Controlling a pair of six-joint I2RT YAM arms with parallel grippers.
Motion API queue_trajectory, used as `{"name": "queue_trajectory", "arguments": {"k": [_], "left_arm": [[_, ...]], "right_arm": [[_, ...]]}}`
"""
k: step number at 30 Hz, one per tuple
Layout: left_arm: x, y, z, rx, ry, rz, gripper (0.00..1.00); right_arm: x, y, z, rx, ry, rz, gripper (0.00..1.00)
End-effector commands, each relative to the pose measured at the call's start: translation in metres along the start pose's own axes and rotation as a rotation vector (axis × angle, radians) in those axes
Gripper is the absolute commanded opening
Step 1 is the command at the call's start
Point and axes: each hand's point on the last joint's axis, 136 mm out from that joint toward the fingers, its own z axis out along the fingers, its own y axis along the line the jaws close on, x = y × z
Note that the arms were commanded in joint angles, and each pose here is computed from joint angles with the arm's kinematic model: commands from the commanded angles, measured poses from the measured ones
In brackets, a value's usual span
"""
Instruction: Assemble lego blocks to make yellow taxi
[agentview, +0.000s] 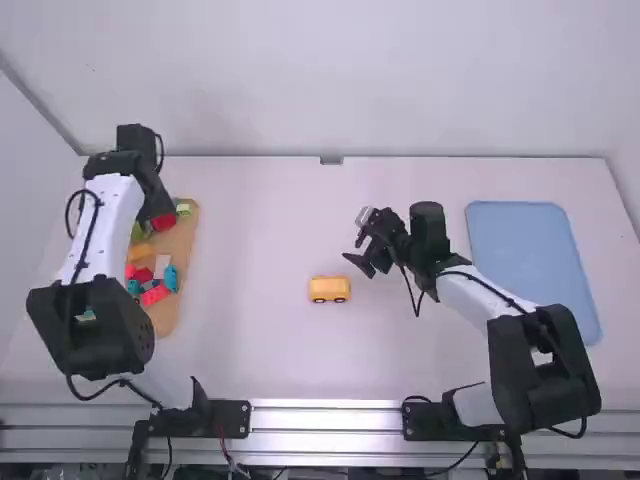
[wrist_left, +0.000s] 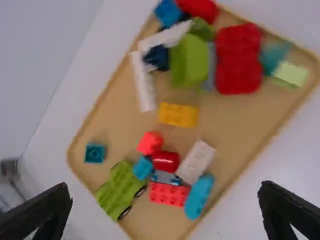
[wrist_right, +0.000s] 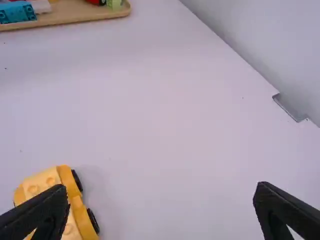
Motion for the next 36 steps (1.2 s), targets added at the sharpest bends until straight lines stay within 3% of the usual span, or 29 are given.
{"name": "queue_trajectory", "arguments": {"k": [1, 5, 12, 26, 36], "left_arm": [[-0.009, 0.034, -0.001, -0.046, -0.013, -0.240, 0.99], [-0.010, 0.046, 0.012, 0.017, 0.037, -0.304, 0.99], [-0.038, 0.041, 0.028, 0.282, -0.030, 0.018, 0.99], [-0.046, 0.060, 0.037, 0.350, -0.087, 0.201, 0.99], [-0.035, 0.049, 0.045, 0.414, 0.099, 0.412, 0.99]], "right_arm": [[-0.008, -0.004, -0.002, 0.011, -0.020, -0.015, 0.98], [-0.009, -0.006, -0.002, 0.023, -0.023, -0.022, 0.98], [-0.009, -0.011, -0.002, 0.047, -0.018, -0.028, 0.98], [-0.010, -0.009, -0.002, 0.039, -0.023, -0.029, 0.98], [-0.011, -0.010, -0.002, 0.041, -0.025, -0.031, 0.99]]}}
